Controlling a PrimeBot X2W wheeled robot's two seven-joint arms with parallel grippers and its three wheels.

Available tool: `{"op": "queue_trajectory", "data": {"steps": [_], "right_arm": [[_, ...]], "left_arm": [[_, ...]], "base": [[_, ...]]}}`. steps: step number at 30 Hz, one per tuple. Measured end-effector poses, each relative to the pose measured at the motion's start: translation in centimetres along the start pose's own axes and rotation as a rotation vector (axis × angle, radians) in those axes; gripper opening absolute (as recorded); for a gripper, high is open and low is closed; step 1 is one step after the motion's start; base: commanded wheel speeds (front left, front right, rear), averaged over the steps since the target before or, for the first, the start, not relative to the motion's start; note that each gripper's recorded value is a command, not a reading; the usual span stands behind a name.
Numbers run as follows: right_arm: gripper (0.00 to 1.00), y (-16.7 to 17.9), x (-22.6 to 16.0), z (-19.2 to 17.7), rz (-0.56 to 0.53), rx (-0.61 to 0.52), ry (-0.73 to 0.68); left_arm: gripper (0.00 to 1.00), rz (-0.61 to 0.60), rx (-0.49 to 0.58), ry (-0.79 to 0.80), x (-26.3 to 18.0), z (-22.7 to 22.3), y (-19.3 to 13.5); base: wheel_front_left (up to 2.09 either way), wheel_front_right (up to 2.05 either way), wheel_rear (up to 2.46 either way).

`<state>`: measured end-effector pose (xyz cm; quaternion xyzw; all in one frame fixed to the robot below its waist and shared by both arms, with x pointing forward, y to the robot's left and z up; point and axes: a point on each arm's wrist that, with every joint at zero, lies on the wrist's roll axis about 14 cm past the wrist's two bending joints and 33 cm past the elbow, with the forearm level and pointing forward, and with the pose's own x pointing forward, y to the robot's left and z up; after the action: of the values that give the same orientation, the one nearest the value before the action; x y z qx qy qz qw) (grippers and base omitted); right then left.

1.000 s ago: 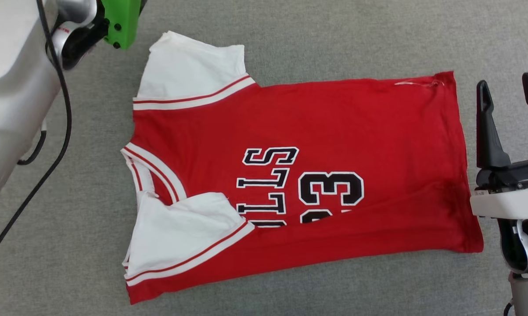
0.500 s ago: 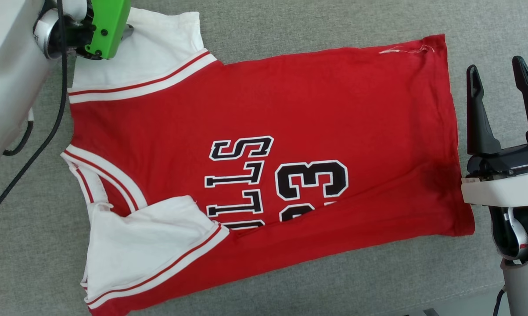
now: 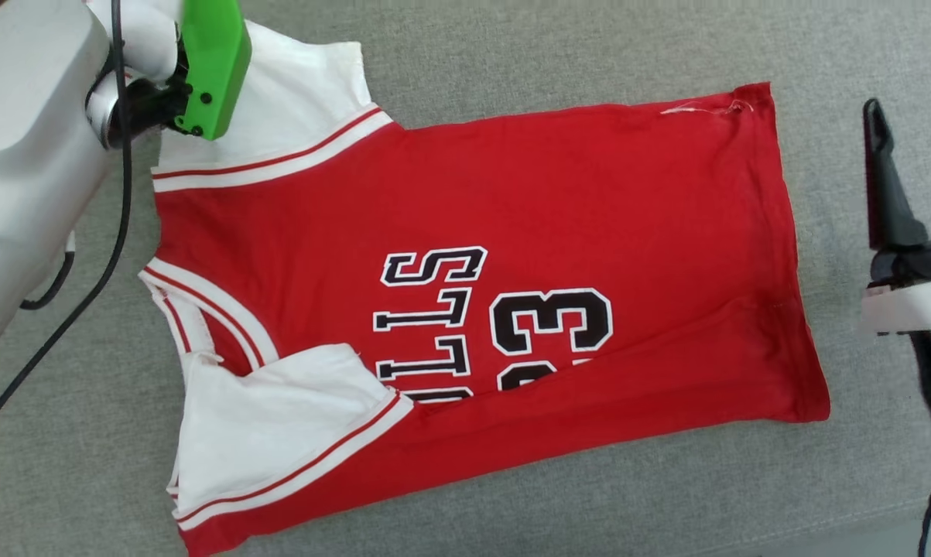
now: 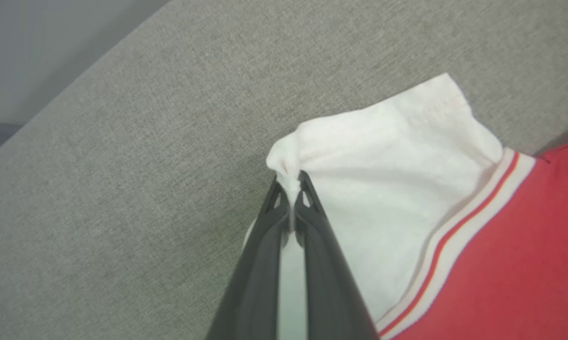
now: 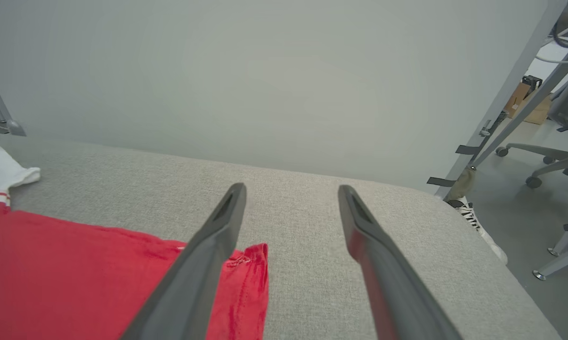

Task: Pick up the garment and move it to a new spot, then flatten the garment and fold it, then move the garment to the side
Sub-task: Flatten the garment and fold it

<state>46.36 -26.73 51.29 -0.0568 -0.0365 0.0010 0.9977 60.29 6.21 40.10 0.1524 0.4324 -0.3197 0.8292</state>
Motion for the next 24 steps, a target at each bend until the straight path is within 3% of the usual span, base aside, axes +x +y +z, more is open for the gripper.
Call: {"op": "queue_trajectory", "data": {"steps": [5, 10, 16, 24], "right_arm": [[1.00, -1.0, 1.4, 2.7, 0.037, -0.055, 0.005], [1.00, -0.7, 3.4, 3.4, 0.117, -0.078, 0.143], [1.00, 0.4, 4.5, 0.3, 0.216, -0.067, 0.488], [1.00, 1.2, 3.2, -5.6, 0.295, -0.077, 0.953]], "left_arm": [[0.00, -0.001, 0.040, -0.134, -3.1, 1.9, -1.3], [0.00, 0.003, 0.080, -0.213, -5.9, 2.2, -2.3], [0.00, 0.033, 0.113, -0.274, -8.4, 1.9, -2.2], [0.00, 0.034, 0.121, -0.302, -8.7, 1.3, -1.9]], "base": [[0.00, 0.00, 0.00], [0.00, 0.00, 0.00], [0.00, 0.00, 0.00], [0.00, 0.00, 0.00]]}}
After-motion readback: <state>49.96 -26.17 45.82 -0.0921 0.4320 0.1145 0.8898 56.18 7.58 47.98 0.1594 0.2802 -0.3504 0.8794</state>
